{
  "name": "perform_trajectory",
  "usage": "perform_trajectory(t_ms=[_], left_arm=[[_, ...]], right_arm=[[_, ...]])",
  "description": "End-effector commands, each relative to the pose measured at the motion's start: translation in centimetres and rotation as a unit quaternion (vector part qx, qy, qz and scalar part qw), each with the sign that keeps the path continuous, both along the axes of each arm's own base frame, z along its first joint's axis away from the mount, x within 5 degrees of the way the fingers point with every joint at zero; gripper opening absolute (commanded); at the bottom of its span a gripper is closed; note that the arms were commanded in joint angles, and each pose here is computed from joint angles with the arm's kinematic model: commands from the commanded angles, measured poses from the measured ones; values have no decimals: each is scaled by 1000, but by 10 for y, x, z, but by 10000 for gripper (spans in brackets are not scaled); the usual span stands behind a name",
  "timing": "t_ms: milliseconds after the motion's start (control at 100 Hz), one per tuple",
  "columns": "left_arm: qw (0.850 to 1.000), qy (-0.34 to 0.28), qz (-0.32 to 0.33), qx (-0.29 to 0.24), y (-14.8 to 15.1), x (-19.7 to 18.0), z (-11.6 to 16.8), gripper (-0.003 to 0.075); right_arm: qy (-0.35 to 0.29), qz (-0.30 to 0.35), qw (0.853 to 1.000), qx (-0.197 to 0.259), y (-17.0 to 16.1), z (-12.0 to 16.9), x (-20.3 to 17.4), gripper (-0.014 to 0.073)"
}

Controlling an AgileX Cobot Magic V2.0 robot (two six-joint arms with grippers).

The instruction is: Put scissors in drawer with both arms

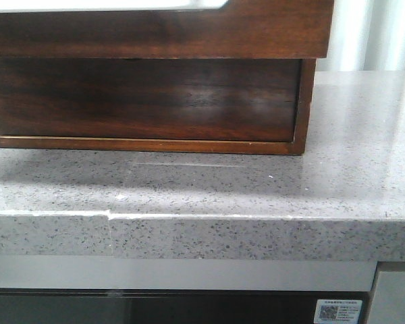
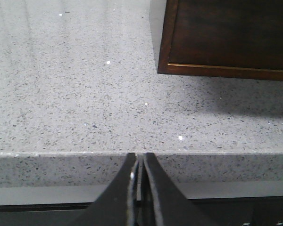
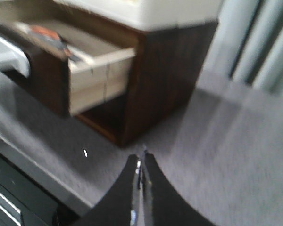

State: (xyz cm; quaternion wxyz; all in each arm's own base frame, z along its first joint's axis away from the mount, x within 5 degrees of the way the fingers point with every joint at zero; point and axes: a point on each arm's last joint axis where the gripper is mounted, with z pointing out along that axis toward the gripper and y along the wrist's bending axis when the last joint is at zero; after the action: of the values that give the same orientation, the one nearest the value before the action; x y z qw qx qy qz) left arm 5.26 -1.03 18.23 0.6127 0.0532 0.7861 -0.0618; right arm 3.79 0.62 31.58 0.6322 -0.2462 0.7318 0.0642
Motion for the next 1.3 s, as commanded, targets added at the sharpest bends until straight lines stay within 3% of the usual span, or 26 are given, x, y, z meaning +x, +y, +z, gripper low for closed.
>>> perform_trajectory(t_ms=[0, 220, 310, 520, 1290], left_arm=[[1000, -13, 3, -17, 0, -1, -4, -19], [1000, -13, 3, -17, 0, -1, -4, -19], [1000, -13, 3, -17, 0, -1, -4, -19], [1000, -13, 3, -17, 0, -1, -4, -19], [1000, -12, 3, -17, 0, -1, -4, -19]], right_arm=[[-26, -34, 999, 10, 4, -6, 8, -36], [-25, -122, 988, 94, 6, -61, 25, -36], [-40, -145, 984, 96, 4, -82, 28, -36], [2, -161, 984, 82, 1, -129, 24, -36], [24, -173, 982, 75, -2, -136, 15, -36]])
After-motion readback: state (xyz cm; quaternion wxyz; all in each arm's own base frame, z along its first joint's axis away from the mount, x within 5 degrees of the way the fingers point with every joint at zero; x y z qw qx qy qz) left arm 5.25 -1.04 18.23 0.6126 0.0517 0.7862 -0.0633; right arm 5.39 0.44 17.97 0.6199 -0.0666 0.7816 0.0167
